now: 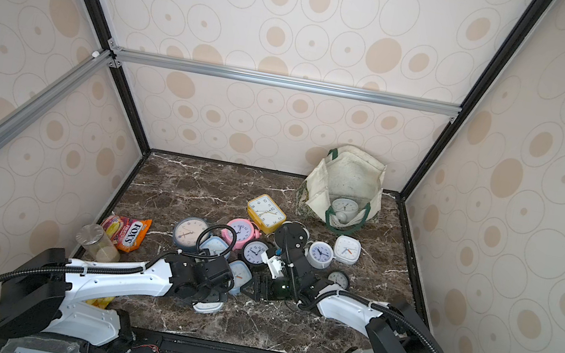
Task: Put the alarm clock into the canvas bag
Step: Pick up the alarm from the center of the board.
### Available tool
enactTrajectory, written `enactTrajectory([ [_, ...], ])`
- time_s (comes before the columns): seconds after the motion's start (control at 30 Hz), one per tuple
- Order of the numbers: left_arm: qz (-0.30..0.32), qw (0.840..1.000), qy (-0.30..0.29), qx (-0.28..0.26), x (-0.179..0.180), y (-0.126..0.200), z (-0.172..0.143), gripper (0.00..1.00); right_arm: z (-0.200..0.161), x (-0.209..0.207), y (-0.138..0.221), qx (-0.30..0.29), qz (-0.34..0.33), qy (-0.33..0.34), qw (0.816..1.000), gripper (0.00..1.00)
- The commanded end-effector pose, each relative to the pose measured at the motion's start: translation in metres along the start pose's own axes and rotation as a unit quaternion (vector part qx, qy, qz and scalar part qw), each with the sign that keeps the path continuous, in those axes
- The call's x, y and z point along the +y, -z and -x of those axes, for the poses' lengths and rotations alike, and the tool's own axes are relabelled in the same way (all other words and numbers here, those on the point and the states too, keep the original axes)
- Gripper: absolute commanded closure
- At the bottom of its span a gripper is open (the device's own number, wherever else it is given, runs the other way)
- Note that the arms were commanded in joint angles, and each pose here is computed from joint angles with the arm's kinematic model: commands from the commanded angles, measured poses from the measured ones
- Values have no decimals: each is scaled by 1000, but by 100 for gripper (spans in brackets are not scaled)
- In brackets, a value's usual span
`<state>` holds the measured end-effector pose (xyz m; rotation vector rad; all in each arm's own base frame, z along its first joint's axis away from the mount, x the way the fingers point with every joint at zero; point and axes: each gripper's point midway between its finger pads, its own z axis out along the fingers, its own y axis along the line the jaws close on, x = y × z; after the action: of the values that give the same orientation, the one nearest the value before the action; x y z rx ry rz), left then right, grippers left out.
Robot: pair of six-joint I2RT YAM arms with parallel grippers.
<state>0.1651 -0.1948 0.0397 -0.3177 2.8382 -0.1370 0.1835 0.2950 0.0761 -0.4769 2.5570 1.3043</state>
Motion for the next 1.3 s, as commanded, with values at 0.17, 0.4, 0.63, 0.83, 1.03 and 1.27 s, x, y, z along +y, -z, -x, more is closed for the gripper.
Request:
enactTrajectory([
  [0.17, 12, 1000, 21, 10, 6, -13, -12, 2, -5, 2, 4, -7, 5, 8, 1000, 18],
  [0.4, 7, 1000, 25, 16, 3, -22, -15, 4, -3, 5, 7, -13, 7, 11, 1000, 16],
  [0.63, 11, 999, 24, -30, 12, 12, 6, 16, 0, 10, 15, -24, 4, 18, 1000, 16],
  [0.83, -20, 996, 44, -76, 12, 55, 28, 21, 6, 16, 24, -42, 0, 34, 999, 16],
  [1.03, -129, 977, 95, -139, -27, 113, 84, 21, 15, 25, 40, -92, -5, 84, 992, 8],
  [1.27, -259, 939, 151, -169, -86, 151, 138, 22, 61, 48, 71, -239, -11, 146, 960, 0],
])
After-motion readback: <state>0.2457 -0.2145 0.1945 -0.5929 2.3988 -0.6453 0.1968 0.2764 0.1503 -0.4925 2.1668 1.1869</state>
